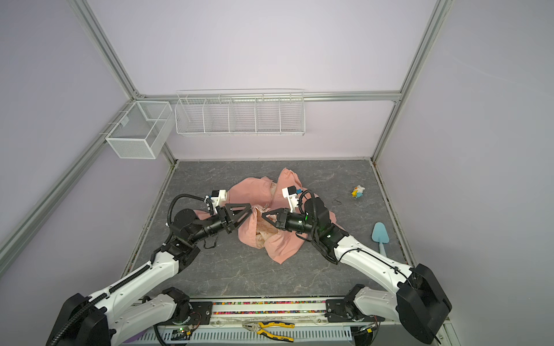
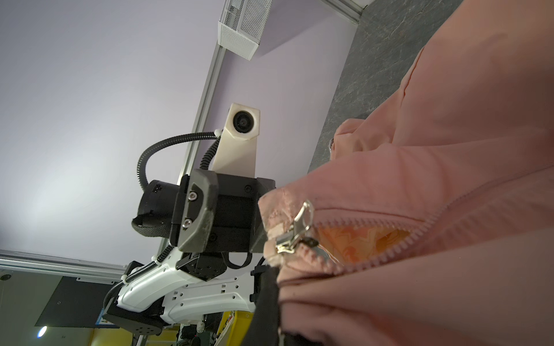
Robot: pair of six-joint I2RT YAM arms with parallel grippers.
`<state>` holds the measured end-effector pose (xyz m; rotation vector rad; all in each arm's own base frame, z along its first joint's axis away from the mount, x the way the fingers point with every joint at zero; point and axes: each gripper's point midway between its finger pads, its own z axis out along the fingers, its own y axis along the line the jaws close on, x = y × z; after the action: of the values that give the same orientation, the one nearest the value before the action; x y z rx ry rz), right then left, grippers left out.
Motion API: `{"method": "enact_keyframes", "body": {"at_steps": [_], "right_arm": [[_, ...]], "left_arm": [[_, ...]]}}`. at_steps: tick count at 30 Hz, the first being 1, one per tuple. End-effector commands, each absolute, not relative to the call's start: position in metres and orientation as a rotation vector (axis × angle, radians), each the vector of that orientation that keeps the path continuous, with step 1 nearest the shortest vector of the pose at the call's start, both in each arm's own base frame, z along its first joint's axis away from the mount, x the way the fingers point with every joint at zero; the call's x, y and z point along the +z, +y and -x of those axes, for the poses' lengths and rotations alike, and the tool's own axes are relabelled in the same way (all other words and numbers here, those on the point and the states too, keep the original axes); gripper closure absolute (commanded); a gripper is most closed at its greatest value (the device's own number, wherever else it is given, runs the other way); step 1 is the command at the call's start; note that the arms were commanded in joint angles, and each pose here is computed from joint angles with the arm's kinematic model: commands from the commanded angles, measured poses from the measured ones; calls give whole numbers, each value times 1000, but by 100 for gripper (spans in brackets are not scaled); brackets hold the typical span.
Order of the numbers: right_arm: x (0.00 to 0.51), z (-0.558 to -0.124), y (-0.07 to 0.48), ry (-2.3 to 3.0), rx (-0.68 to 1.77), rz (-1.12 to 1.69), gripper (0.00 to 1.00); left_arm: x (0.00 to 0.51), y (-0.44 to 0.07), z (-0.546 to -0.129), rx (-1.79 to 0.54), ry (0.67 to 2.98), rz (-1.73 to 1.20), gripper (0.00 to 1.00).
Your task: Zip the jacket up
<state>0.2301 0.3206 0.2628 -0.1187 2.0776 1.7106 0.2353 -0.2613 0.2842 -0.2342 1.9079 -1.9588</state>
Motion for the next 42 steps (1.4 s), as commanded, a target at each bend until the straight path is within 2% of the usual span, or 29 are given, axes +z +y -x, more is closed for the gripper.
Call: {"method": "enact_keyframes", "body": {"at_steps": [1,14,30,35,42], "right_arm": [[269,-225,316,2049,1719,154,94],[270,-221,315,2051,1724,162,94],[261,-213,331,2080,1750,203,94],[257,-211,338,2093,1753,216,94],[251,-213,340,2126,1732,209,94]], "left_arm": [[282,-264,-231,-1963,1934,246,58],[277,-297,-225,-2024,1959,175,58],[279,-305,-232,-2041,1930,178,60],[279,-305,-232,-2046,1926,179,64],[276,-306,-232,-2055,1918,172,84]]}}
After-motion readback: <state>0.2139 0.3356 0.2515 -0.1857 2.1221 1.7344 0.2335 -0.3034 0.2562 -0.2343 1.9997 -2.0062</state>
